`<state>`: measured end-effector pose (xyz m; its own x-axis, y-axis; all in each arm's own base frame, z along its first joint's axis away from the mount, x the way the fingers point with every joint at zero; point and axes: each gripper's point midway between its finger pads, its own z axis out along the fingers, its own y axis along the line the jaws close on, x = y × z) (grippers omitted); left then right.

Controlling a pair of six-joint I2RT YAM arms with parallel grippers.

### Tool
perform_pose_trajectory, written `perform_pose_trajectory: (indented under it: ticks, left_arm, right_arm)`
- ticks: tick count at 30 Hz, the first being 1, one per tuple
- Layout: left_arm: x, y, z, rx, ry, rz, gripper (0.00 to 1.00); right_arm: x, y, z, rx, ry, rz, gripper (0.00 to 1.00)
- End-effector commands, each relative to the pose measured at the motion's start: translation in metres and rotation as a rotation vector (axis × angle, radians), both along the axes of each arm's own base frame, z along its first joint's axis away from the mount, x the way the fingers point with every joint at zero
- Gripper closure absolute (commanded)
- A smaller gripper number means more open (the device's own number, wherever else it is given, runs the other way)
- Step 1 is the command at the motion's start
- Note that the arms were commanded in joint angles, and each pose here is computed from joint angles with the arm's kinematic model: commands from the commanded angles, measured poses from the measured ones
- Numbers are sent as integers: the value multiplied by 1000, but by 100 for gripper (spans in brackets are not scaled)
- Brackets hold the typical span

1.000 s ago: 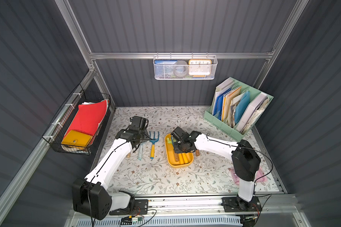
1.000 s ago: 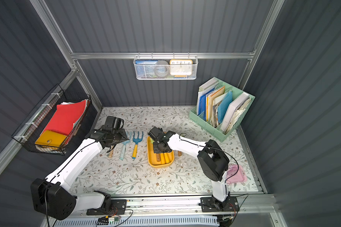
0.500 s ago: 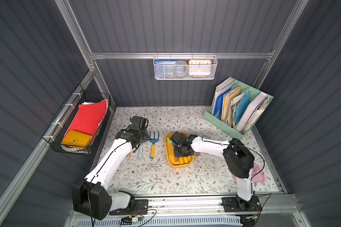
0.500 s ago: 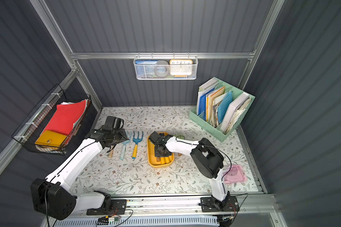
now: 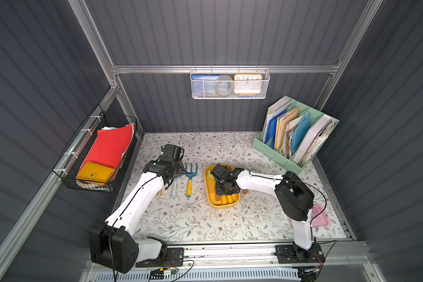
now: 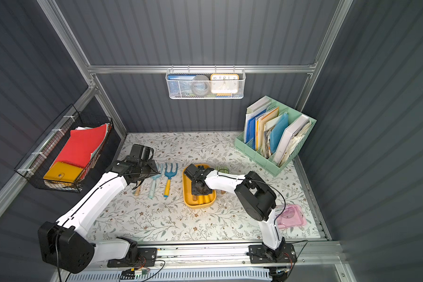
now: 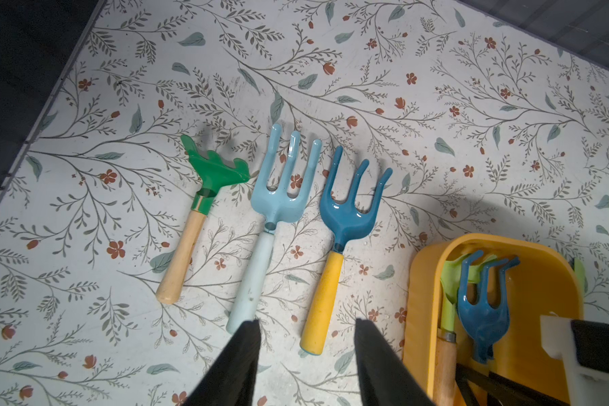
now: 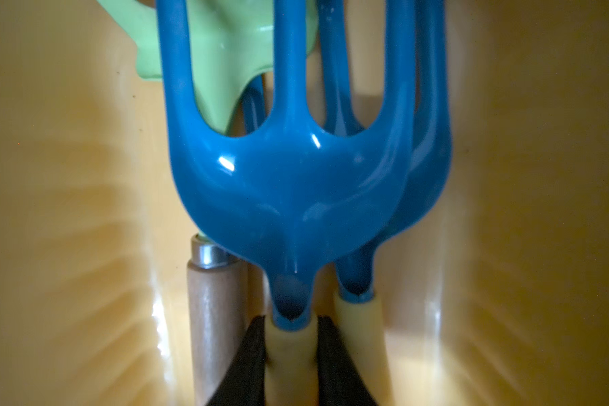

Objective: Take the hand rake out of the storage box
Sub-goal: Pick up the rake from the storage box.

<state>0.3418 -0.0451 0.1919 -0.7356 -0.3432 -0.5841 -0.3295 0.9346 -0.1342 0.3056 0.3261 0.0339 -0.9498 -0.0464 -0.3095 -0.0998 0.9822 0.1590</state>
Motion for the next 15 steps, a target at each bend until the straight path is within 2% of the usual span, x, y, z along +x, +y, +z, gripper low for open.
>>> perform_pose_trajectory:
  ticks: [1,15]
  left_arm:
    - [-1,3,5,0,3,13,51]
    - [1,2,7,2,4,10,52]
  right_arm:
    - [8,-2,33,18,-69,-15,85]
    - [24,-25,103,57,-189,-12,88]
